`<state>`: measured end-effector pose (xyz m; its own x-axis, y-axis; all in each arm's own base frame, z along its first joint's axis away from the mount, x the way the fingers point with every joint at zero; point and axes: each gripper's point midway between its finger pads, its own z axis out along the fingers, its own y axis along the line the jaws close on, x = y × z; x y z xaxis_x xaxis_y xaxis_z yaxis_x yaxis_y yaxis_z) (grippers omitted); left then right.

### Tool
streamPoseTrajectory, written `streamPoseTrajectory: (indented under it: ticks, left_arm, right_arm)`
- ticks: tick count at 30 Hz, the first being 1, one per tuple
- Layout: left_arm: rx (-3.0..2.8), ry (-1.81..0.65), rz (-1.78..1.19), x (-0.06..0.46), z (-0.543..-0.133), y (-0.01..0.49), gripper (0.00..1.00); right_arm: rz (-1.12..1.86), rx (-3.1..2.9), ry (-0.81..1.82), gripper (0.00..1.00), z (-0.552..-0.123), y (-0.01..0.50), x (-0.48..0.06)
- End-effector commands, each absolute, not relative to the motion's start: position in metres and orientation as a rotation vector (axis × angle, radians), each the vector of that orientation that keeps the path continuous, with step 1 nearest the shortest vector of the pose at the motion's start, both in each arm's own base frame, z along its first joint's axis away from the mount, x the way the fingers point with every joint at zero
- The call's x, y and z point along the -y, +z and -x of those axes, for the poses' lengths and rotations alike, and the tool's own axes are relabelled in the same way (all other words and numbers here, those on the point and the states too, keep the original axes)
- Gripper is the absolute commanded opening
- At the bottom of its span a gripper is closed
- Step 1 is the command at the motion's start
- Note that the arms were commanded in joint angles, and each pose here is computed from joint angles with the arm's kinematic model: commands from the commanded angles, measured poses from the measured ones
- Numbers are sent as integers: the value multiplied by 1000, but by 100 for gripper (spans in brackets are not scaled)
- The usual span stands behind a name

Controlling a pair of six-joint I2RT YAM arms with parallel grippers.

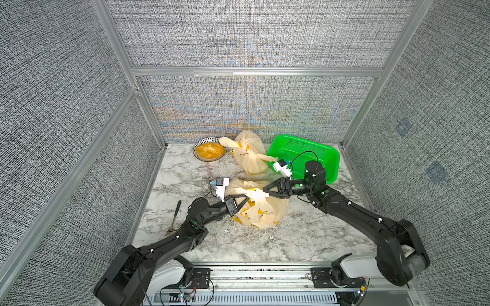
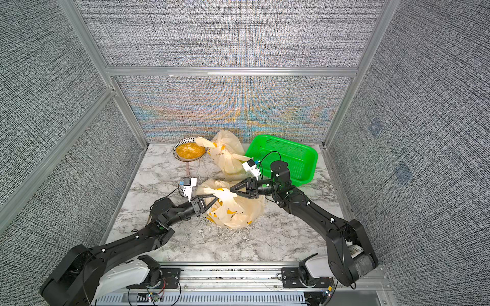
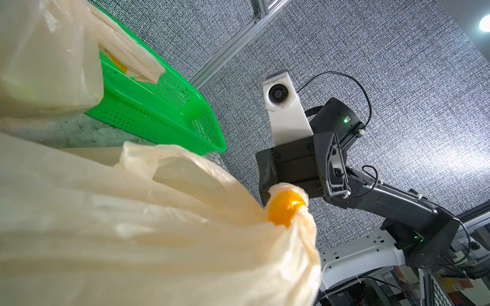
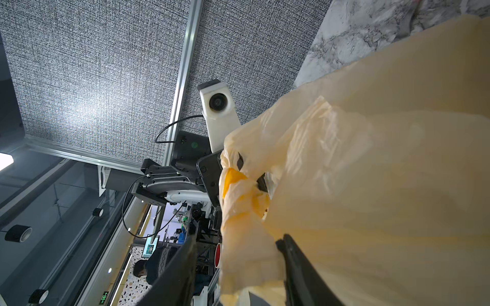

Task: Place the banana into a plastic bag & tie a knot
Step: Cross the plastic bag at the center of the board, then tie the plastic bag at the center of the board.

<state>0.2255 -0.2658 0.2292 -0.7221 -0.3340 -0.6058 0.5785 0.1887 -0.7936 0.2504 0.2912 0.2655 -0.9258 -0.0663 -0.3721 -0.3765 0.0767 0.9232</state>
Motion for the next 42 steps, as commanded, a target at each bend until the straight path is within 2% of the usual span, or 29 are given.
streamPoseTrajectory:
  ticks: [1,5,12,14,15,16,25,36,42]
  left_arm:
    - [-1730,-1624,-254,267,-225,235,0]
    - [-1729,-1626,-253,268,-226,235,0]
    - [-1733,-1627,-256,268,-226,236,0]
    - [-1737,-1626,-256,268,-226,235,0]
    - [-1739,-1626,-252,268,-226,235,0]
    - [-1745,-1627,-252,268,-226,234,0]
    - [-1848,-1617,-249,262,-211,228,0]
    - [-1860,-1701,-160,249,-191,250,0]
    - [-1938,-1721,-77,242,-182,237,0]
  right_arm:
    - [484,-2113,1933,45,-246,264,-289]
    - [493,-2117,1935,35,-245,262,-289]
    - [549,-2106,1947,25,-238,267,-297]
    - [563,-2104,1948,14,-237,268,-299]
    - [567,-2104,1946,4,-237,268,-300]
    - [566,-2103,1939,0,-238,269,-300]
    - [381,-2166,1721,0,-277,256,-278]
    - [374,-2208,1678,0,-281,238,-287]
    - [262,-2277,1443,0,-305,221,-267]
